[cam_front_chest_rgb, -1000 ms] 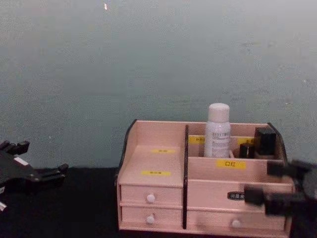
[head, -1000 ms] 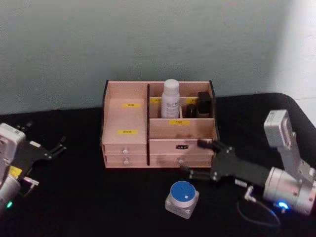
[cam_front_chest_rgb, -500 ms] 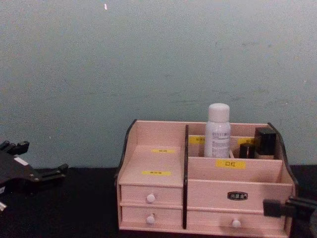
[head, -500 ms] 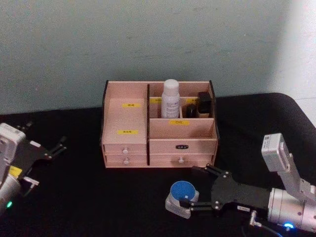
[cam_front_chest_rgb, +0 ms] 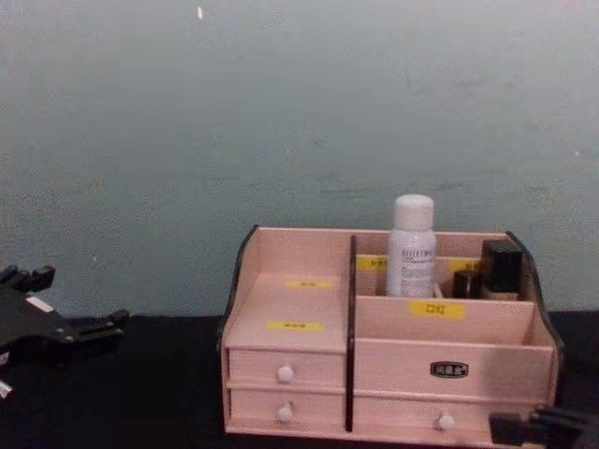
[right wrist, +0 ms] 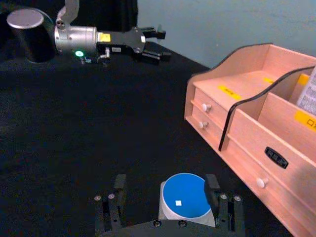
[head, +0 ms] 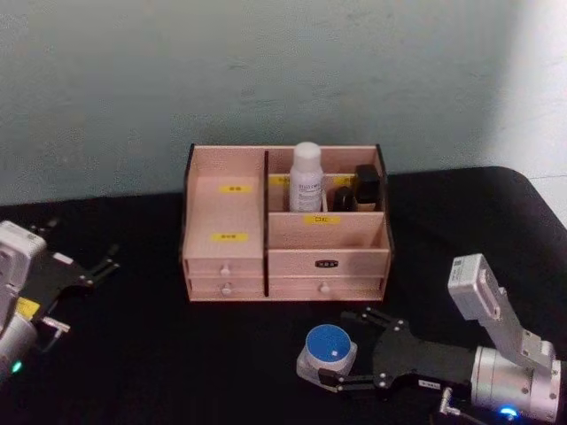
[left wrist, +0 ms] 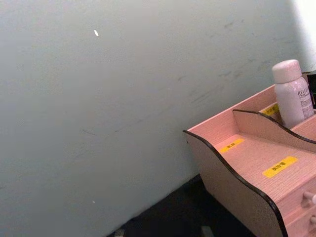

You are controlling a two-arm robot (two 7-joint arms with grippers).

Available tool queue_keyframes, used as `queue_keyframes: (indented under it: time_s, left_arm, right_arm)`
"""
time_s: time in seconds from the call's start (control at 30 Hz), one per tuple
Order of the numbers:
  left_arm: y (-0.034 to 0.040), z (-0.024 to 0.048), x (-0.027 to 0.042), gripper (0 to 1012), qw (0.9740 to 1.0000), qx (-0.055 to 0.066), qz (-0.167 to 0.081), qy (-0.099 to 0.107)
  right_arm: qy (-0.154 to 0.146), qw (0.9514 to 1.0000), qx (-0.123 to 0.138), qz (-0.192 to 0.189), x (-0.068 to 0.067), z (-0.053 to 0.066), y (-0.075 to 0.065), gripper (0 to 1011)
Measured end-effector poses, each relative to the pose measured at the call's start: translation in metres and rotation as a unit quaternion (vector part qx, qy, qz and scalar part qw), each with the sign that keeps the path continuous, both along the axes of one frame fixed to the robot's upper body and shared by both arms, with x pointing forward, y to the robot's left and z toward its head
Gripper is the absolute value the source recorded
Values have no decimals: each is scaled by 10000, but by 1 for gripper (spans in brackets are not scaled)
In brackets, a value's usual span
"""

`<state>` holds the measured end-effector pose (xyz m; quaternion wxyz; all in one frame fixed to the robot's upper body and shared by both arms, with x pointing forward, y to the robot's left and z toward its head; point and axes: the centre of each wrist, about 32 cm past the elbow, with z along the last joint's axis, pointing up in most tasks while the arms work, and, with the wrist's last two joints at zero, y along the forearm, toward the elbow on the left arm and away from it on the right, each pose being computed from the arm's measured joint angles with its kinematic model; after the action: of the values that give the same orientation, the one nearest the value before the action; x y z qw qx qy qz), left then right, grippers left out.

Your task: Pick up the facial cleanser and watermelon frost from the table and place them into the tiered storage box.

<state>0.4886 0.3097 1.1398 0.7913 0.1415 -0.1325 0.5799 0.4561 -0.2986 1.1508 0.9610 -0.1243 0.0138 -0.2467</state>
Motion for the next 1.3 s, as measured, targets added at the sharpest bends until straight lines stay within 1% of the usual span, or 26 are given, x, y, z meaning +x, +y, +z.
queue_keyframes:
  time_s: [0.37,0.77,1.3]
  left_arm:
    - [0,0,0,1001,10000,0,0,0]
    - [0,0,0,1001,10000,0,0,0]
    - [0,0,0,1001,10000,0,1,0]
  right_arm:
    - [93,9997,-143,-157,60,-92,34,1000]
    - [147,9992,-207,-295,133,-153,55,1000]
    - [236,9991,-254,-256,184,-172,65,1000]
